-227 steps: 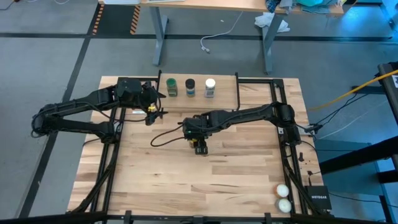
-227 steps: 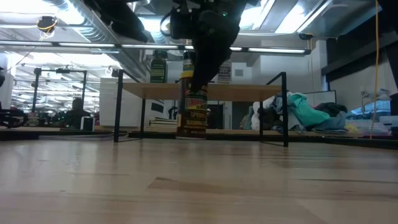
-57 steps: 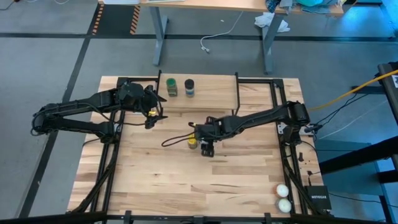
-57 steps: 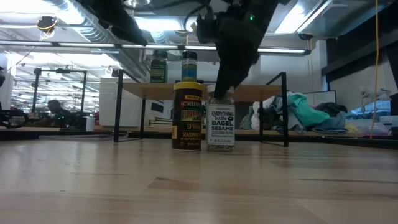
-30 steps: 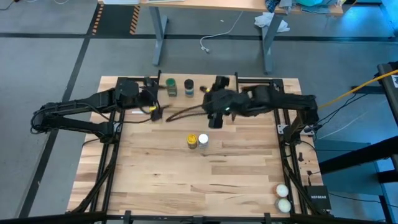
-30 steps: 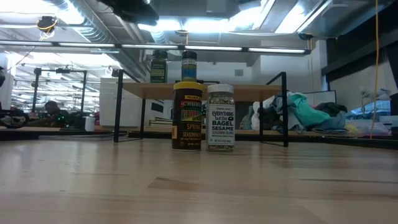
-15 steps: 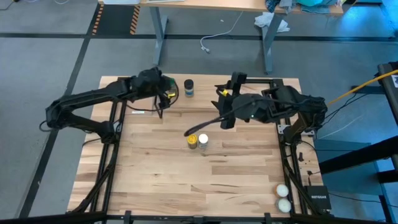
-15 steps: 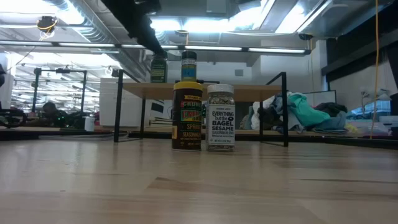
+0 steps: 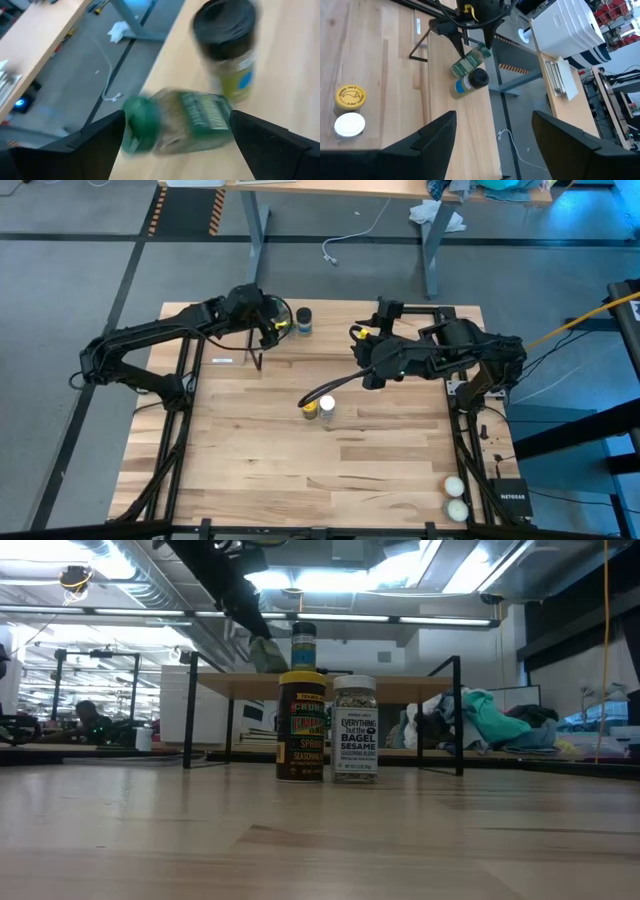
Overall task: Shelf spices
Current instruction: Remove the green seasoning bottle from the shelf
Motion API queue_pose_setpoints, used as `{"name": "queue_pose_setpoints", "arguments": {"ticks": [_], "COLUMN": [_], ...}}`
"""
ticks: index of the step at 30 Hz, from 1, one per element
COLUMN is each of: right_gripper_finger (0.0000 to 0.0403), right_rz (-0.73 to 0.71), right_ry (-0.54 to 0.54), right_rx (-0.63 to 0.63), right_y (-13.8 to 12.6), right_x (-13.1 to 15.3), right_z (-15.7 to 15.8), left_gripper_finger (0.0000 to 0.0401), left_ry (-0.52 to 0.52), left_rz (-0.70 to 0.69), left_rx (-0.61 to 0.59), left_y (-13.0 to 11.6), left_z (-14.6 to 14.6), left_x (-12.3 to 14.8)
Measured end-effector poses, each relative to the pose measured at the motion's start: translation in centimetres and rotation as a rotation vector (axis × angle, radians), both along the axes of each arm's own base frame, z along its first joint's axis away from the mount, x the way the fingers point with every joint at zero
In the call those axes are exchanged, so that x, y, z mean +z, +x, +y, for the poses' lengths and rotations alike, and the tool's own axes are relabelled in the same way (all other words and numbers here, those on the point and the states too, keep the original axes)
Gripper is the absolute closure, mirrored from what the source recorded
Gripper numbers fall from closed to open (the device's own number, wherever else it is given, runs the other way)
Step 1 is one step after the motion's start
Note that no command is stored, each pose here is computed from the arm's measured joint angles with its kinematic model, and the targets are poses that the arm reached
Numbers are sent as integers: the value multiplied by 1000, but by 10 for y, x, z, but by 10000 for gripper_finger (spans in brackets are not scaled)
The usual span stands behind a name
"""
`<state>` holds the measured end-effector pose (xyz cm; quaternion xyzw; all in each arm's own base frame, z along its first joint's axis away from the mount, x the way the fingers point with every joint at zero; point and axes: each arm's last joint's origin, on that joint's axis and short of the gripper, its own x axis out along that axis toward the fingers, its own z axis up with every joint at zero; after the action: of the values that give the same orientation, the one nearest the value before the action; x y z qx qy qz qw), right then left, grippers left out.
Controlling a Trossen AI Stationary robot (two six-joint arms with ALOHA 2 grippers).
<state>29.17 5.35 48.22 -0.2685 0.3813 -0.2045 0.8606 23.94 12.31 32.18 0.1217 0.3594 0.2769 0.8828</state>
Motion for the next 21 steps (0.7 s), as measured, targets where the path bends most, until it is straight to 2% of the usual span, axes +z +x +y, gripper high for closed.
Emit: {"name": "queue_pose_setpoints", "arguments": {"ticks": [6, 11, 18, 21], "right_gripper_finger": [139, 139, 139, 139], "right_rz": [2, 2, 4, 4], "right_ry": [-1, -1, -3, -3], "right_rx": [0, 0, 1, 2], "right_y": [0, 0, 0, 0], "right_x": [0, 0, 0, 0], "right_z": [0, 0, 0, 0], "left_gripper_finger": [50, 50, 50, 50], "left_ry": [-28, -12, 158, 212], "left_rz": [5, 8, 233, 285], "left_rx": [-22, -45, -254, -309], "left_y": [3, 5, 3, 4], "left_z": [-8, -13, -15, -13], "left_x": [-2, -1, -5, -6]}}
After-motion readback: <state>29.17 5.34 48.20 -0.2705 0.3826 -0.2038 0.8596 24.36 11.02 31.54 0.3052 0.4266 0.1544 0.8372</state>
